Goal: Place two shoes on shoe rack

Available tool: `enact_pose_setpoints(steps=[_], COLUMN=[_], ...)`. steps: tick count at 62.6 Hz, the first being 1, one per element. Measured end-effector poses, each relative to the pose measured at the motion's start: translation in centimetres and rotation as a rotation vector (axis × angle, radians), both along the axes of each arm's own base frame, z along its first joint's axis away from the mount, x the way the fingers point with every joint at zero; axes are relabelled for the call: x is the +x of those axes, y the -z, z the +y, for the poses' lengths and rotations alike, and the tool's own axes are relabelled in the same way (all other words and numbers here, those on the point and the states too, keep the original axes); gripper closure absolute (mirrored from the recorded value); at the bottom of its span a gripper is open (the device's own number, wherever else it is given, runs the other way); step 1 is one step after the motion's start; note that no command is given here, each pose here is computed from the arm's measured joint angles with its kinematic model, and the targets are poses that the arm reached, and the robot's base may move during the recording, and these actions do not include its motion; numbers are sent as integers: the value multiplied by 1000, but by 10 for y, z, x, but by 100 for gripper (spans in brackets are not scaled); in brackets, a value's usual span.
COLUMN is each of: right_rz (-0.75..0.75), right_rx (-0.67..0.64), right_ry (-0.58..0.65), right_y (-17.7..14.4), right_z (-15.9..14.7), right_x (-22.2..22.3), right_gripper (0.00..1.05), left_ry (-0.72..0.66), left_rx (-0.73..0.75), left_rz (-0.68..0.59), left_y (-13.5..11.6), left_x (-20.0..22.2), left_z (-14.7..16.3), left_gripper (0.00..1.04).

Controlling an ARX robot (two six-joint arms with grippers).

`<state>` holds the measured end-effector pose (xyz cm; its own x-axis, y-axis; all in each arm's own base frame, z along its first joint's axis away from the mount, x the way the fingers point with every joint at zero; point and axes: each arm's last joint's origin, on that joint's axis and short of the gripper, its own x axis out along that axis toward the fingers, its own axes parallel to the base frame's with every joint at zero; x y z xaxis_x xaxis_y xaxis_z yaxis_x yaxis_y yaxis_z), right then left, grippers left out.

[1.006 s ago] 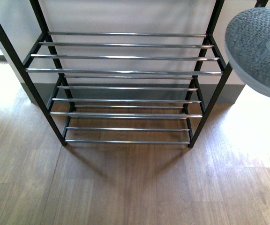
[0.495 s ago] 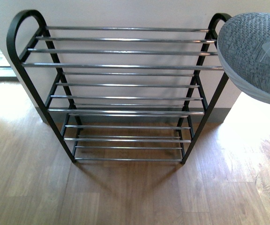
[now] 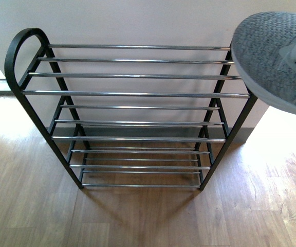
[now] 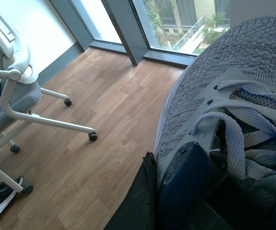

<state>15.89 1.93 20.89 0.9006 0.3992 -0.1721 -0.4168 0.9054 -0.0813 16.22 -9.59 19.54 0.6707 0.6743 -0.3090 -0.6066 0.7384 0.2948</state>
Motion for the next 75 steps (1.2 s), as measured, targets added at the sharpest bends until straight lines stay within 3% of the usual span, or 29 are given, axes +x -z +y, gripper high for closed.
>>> enact_pose_setpoints(steps=[10, 23, 32, 38, 48, 59, 71, 75], right_rz=[50, 76, 165, 256, 289, 319, 338, 360], right_rx=[104, 179, 197, 237, 325, 343, 330, 329], right_ry=[-2, 9, 112, 279, 453, 601, 633, 620], right_y=[-12, -28, -12, 7, 27, 56, 65, 65], right_z=[29, 95, 124, 140, 135, 109, 97, 97], right_x=[23, 83, 126, 170, 214, 239, 243, 242], right_gripper=[104, 104, 104, 104, 104, 104, 104, 94], left_ry=[0, 0, 0, 0, 0, 0, 0, 0], left_rx=[-1, 0, 0, -1, 0, 0, -1, 0], left_rz=[0, 0, 0, 0, 0, 0, 0, 0], left_y=[0, 0, 0, 0, 0, 0, 0, 0], left_x=[0, 0, 0, 0, 0, 0, 0, 0], left_z=[0, 0, 0, 0, 0, 0, 0, 0], left_gripper=[104, 104, 104, 104, 104, 104, 104, 104])
